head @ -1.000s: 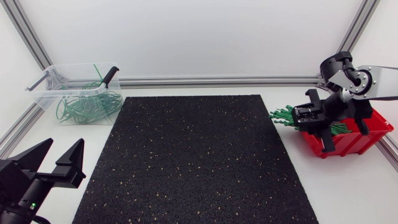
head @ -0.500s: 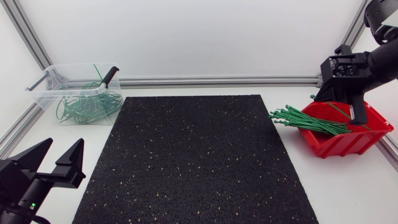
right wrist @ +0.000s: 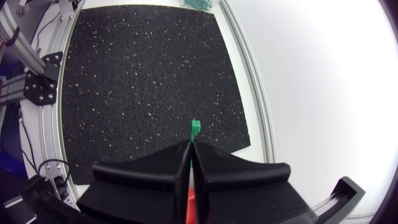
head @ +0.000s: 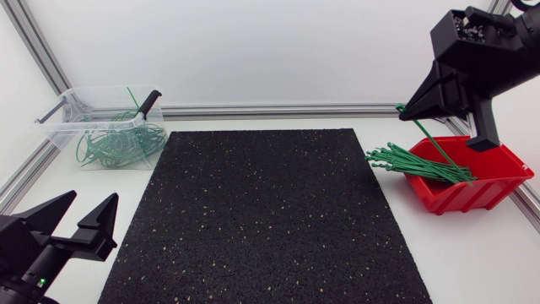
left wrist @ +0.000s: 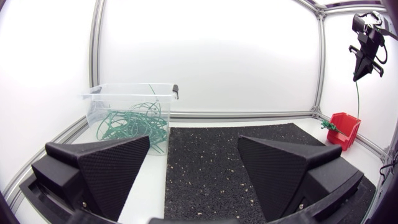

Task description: Take a green cable tie from the red box, thread the tail through the head to close it, then place it in the transparent bin on the left.

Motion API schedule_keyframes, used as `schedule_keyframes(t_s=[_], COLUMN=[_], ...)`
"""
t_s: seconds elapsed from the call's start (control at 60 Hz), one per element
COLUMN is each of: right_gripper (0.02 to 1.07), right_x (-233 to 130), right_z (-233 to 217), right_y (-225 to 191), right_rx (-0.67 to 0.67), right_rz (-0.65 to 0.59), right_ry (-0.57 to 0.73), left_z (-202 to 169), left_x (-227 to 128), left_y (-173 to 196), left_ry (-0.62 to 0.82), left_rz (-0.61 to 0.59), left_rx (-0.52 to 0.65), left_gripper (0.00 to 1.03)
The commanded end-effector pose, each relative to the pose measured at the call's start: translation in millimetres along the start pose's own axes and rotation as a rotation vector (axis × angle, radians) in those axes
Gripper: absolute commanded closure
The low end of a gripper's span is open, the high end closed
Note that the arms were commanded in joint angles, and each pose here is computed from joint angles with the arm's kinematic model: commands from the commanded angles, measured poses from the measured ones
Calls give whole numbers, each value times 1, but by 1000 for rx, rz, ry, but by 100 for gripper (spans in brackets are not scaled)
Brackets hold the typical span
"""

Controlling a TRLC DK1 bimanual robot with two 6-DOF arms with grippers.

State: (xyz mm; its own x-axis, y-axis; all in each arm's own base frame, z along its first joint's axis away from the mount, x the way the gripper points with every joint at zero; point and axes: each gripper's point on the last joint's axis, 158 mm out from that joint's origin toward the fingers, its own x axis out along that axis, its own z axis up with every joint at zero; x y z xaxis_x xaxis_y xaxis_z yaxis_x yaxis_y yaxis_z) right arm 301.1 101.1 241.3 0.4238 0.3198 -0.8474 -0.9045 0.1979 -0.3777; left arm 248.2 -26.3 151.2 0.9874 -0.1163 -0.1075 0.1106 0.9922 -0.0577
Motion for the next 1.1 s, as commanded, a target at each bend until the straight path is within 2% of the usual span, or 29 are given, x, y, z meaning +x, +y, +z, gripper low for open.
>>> schedule_keyframes(t_s=[0.0, 0.233, 0.483, 0.533, 0.633, 0.75, 0.967, 1.017, 1.083], right_gripper=[101, 101, 101, 101, 101, 101, 101, 101, 101], right_x=[-11, -10, -10, -9, -8, -4, 7, 12, 20], right_z=[21, 58, 94, 101, 111, 120, 136, 138, 141], right_y=[8, 20, 41, 47, 52, 54, 50, 53, 54], right_rx=[48, 124, 204, 212, 234, 267, 331, 338, 352], right_rz=[7, 52, 153, 180, 214, 249, 314, 340, 368], right_ry=[-42, -116, -200, -217, -250, -278, -336, -339, -351], left_z=[22, 47, 64, 67, 72, 76, 71, 72, 72], left_x=[-7, -15, -11, -12, -10, -2, 28, 34, 38], left_y=[-6, -24, -52, -67, -81, -89, -113, -115, -128], left_ry=[-34, -27, 68, 112, 160, 196, 306, 302, 262], left_rz=[-29, -106, -235, -305, -372, -416, -558, -578, -649], left_rx=[-11, -35, -76, -104, -114, -117, -9, 60, 230], left_gripper=[5, 6, 7, 7, 7, 7, 11, 12, 12])
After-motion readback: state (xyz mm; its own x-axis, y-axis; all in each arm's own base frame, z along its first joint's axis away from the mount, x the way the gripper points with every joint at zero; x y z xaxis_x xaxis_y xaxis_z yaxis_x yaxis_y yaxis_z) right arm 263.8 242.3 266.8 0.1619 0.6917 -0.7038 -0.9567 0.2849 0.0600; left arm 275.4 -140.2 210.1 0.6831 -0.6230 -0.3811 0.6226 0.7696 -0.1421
